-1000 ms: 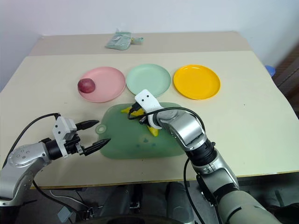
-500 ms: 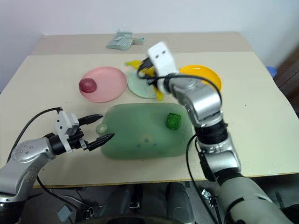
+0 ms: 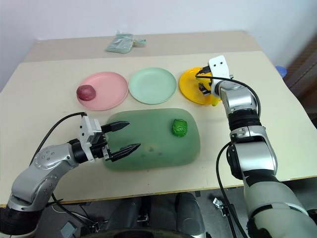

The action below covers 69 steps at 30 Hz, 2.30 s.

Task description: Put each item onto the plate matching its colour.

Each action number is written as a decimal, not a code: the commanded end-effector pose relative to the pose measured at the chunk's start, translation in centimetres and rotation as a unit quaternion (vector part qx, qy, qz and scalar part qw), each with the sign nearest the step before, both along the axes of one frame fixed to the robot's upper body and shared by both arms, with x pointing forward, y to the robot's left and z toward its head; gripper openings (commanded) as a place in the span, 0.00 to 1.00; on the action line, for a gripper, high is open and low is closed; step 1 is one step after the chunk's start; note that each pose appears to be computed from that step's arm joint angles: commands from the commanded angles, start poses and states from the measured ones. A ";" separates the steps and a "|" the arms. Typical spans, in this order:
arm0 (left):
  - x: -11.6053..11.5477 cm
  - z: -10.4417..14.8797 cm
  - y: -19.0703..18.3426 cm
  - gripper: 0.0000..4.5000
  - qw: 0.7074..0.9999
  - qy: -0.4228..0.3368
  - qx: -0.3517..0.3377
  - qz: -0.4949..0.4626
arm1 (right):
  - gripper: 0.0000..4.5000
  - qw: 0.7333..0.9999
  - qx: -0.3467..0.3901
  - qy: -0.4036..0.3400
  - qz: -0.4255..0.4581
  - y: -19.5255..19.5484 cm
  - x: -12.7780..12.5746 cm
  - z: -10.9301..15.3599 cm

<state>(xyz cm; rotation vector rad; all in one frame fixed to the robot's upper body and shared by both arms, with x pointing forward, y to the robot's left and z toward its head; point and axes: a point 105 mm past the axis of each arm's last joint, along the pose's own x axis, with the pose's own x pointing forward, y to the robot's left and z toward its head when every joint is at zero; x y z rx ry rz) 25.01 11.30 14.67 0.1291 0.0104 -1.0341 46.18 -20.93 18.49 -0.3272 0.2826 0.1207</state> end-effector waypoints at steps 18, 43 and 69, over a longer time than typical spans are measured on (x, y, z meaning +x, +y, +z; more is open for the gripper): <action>0.0 0.6 0.1 1.00 1.000 -0.012 0.007 -0.014 | 0.98 0.907 -0.088 0.063 0.408 6.3 -14.8 -4.7; 4.2 1.1 9.4 1.00 0.958 -0.097 0.043 0.266 | 0.52 0.967 0.044 -0.078 0.239 16.9 -2.0 0.5; -0.5 -1.3 16.6 1.00 0.924 -0.050 0.072 0.371 | 0.98 0.939 0.060 -0.044 0.335 -1.2 -12.8 -0.9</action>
